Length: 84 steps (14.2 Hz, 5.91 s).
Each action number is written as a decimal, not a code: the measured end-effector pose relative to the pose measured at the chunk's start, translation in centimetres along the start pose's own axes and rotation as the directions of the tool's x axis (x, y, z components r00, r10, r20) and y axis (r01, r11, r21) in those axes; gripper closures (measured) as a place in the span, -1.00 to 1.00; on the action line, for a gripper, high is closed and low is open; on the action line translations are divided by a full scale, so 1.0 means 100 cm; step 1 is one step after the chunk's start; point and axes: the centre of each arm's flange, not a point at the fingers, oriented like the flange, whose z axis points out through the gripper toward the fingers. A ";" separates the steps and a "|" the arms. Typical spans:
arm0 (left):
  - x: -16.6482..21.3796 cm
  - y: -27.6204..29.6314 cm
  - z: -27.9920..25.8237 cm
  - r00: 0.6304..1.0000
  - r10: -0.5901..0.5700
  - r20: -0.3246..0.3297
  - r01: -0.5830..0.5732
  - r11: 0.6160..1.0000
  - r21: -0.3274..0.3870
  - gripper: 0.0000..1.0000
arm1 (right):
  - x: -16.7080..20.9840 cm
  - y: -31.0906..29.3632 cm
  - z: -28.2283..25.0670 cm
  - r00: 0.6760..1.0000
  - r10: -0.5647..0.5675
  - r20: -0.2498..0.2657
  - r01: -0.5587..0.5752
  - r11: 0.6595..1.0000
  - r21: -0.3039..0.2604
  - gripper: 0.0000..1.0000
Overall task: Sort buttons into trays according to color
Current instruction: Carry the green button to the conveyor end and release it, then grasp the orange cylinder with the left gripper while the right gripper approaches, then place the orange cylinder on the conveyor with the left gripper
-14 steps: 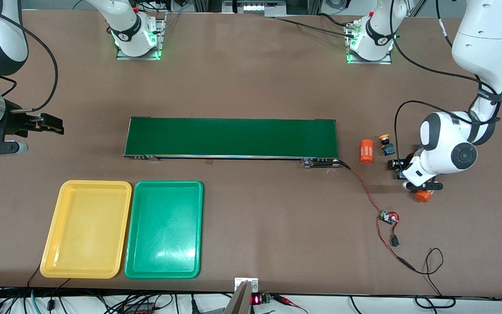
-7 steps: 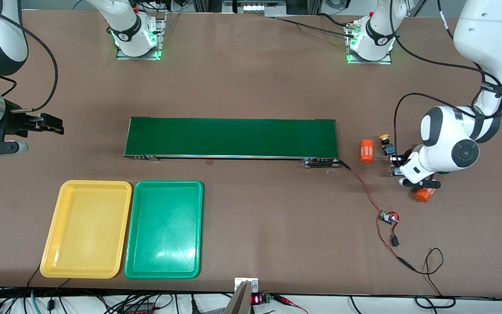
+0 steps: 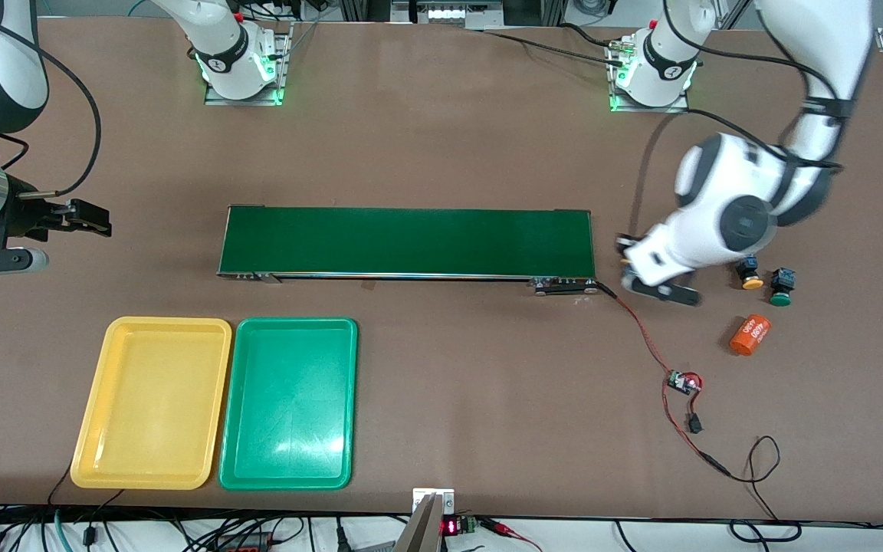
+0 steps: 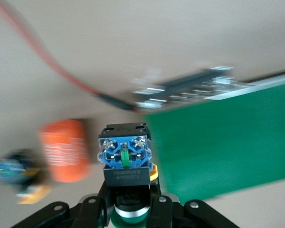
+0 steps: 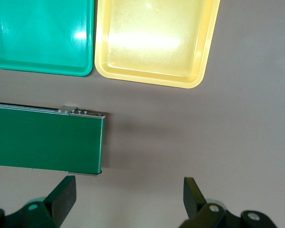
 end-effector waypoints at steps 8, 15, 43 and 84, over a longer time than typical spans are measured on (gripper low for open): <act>-0.026 0.074 0.060 0.998 0.023 0.053 -0.024 1.000 0.010 0.34 | 0.000 0.000 0.000 1.000 0.000 0.000 0.000 1.000 0.000 -1.00; -0.012 0.063 0.060 1.000 0.001 0.009 -0.001 1.000 -0.010 -0.01 | 0.000 0.001 0.000 1.000 0.001 0.000 -0.001 1.000 0.000 -1.00; 0.010 -0.146 0.103 0.992 -0.122 0.029 0.121 0.992 0.048 -1.00 | -0.050 -0.019 0.057 1.000 0.004 0.030 -0.007 0.994 0.106 -1.00; -0.025 0.087 0.048 0.298 0.938 0.177 -0.944 0.262 0.202 0.00 | -0.051 -0.239 0.150 0.986 0.115 -0.117 -0.105 0.990 0.090 -1.00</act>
